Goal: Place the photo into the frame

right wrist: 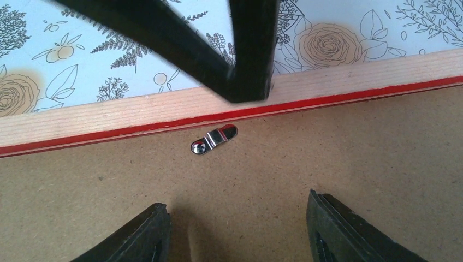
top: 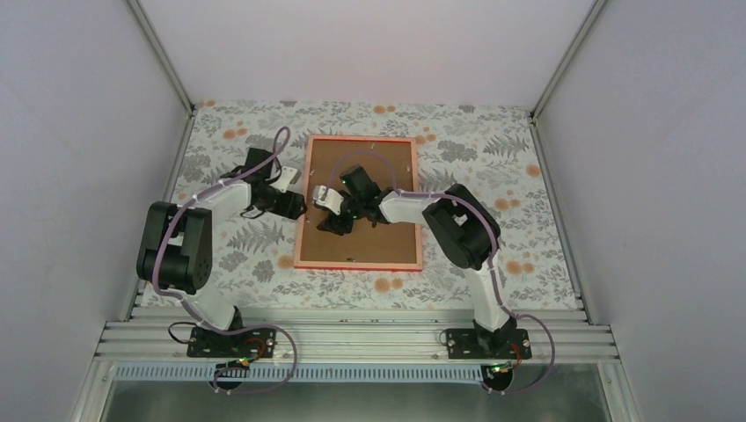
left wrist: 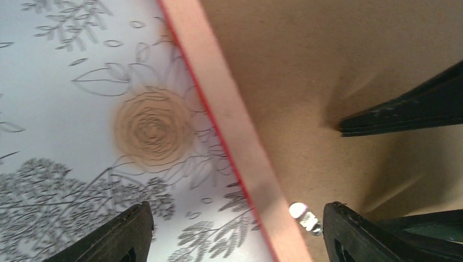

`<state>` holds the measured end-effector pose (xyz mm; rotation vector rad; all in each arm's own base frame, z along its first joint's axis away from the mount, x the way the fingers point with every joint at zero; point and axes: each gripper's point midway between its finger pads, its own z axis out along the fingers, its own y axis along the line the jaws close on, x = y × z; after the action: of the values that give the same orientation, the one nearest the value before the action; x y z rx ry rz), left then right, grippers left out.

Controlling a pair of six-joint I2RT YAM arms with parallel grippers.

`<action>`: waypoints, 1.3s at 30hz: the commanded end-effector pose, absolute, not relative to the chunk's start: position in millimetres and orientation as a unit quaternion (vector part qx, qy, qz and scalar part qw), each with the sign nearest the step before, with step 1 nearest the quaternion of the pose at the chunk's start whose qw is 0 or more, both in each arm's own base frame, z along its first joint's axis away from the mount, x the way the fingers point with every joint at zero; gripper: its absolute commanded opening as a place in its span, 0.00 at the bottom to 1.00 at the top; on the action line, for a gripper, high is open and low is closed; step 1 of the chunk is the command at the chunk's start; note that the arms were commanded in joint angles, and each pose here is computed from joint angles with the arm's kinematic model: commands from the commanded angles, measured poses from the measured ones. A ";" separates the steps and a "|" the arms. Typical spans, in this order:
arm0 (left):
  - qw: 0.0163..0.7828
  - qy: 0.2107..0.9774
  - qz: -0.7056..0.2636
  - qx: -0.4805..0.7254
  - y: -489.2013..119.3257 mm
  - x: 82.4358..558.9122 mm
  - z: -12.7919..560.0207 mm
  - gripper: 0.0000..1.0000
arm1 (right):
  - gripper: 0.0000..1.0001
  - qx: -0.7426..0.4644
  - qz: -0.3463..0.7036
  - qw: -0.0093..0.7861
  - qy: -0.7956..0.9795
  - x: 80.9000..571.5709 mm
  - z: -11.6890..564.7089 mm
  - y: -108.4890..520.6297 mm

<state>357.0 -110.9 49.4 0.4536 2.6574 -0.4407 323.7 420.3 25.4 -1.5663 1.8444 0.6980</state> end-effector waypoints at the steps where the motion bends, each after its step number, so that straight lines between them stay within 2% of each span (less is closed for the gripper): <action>1: 0.207 0.950 -0.151 0.180 -126.6 351.9 54.6 0.78 | 0.61 -0.584 0.248 0.213 0.743 293.0 -31.2 389.1; 7: 0.205 0.952 -0.100 0.203 -141.0 351.8 45.5 0.77 | 0.61 -0.577 0.252 0.216 0.746 287.4 -32.2 384.4; 13: 0.177 0.964 -0.038 0.193 -125.0 358.4 24.9 0.75 | 0.61 -0.571 0.243 0.223 0.752 288.8 -32.4 380.6; 24: 0.148 0.965 0.041 0.210 -95.2 338.8 31.2 0.67 | 0.61 -0.556 0.237 0.228 0.763 293.7 -29.7 379.1; 29: 0.127 0.966 0.030 0.225 -99.3 333.3 30.8 0.66 | 0.61 -0.555 0.237 0.229 0.764 294.9 -29.5 379.9; 34: 0.200 0.947 -0.069 0.243 -136.7 341.6 69.0 0.68 | 0.61 -0.556 0.256 0.230 0.757 292.0 -18.9 386.2; 39: 0.236 0.943 -0.063 0.224 -137.0 359.8 85.3 0.68 | 0.61 -0.556 0.266 0.232 0.753 287.5 -11.9 387.0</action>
<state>343.8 -129.7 64.7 0.6411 2.6649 -0.1361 317.3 415.5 28.5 -1.4864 1.8466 0.7250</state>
